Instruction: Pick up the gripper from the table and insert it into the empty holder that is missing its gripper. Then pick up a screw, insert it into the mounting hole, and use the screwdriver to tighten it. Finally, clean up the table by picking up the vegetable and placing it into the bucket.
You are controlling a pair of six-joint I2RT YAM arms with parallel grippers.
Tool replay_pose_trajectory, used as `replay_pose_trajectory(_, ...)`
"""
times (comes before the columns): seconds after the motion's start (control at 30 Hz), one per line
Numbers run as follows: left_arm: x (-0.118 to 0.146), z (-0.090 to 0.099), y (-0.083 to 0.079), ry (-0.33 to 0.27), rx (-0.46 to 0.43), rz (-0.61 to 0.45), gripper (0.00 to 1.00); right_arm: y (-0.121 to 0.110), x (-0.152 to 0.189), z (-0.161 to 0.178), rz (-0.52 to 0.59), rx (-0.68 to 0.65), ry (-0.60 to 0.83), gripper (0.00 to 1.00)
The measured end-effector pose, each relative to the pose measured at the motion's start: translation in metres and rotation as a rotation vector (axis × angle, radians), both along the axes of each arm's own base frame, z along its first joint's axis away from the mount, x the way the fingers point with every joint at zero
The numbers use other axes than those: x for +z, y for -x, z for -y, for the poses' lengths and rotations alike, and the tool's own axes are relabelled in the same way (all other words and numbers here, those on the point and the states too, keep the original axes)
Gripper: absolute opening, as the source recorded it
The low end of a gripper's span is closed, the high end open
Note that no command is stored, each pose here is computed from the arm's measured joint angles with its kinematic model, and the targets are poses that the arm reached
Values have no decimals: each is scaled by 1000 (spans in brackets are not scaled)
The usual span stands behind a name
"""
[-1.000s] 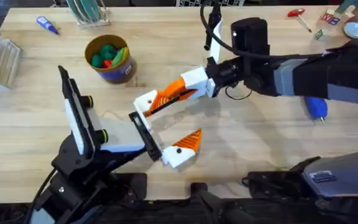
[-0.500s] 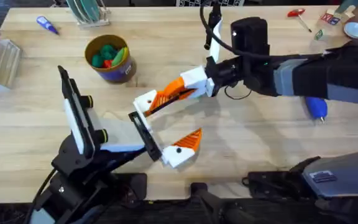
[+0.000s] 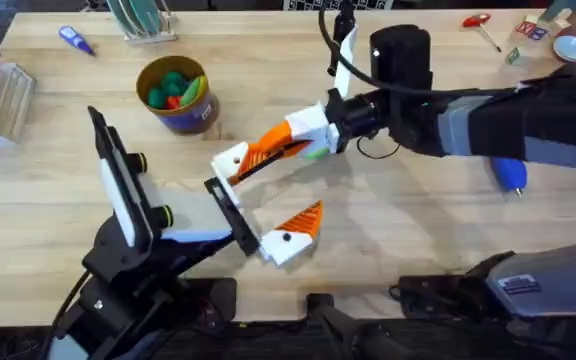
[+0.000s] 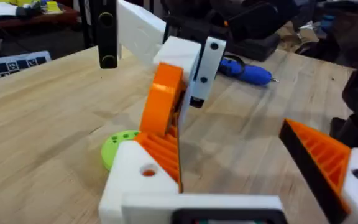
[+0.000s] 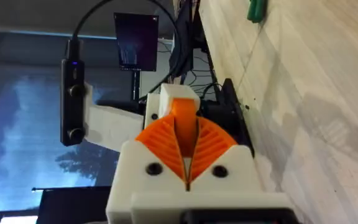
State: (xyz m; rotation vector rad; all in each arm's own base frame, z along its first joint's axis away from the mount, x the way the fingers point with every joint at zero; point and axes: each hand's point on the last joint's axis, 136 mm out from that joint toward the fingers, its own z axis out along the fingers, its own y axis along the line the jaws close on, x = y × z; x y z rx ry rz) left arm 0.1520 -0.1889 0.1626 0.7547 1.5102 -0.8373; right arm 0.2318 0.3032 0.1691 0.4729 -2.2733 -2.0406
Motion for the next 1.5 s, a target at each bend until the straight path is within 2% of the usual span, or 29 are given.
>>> replay_pose_trajectory(0.37,0,0,0,0,2,0,985,0,0,0,0,1,0,13)
replay_pose_trajectory(0.6,0,0,-1,0,4,0,986,0,0,0,-4,1,1,140)
replay_pose_trajectory(0.8,0,0,0,0,2,0,986,0,0,0,-4,1,1,175)
replay_pose_trajectory(0.97,0,2,3,0,-20,0,985,0,-1,-1,-2,-4,4,246)
replay_pose_trajectory(1.2,0,3,5,1,-31,0,986,-1,-1,-1,-1,-11,8,448)
replay_pose_trajectory(1.27,0,3,5,1,-31,0,986,-2,-1,-1,0,-12,8,588)
replay_pose_trajectory(1.33,0,3,5,1,-31,0,986,-3,-1,-1,3,-18,9,800)
replay_pose_trajectory(1.37,0,3,5,1,-31,1,986,-4,-1,-1,11,-22,7,873)
replay_pose_trajectory(1.5,0,3,5,1,-31,0,987,-22,2,7,55,-85,-1,911)
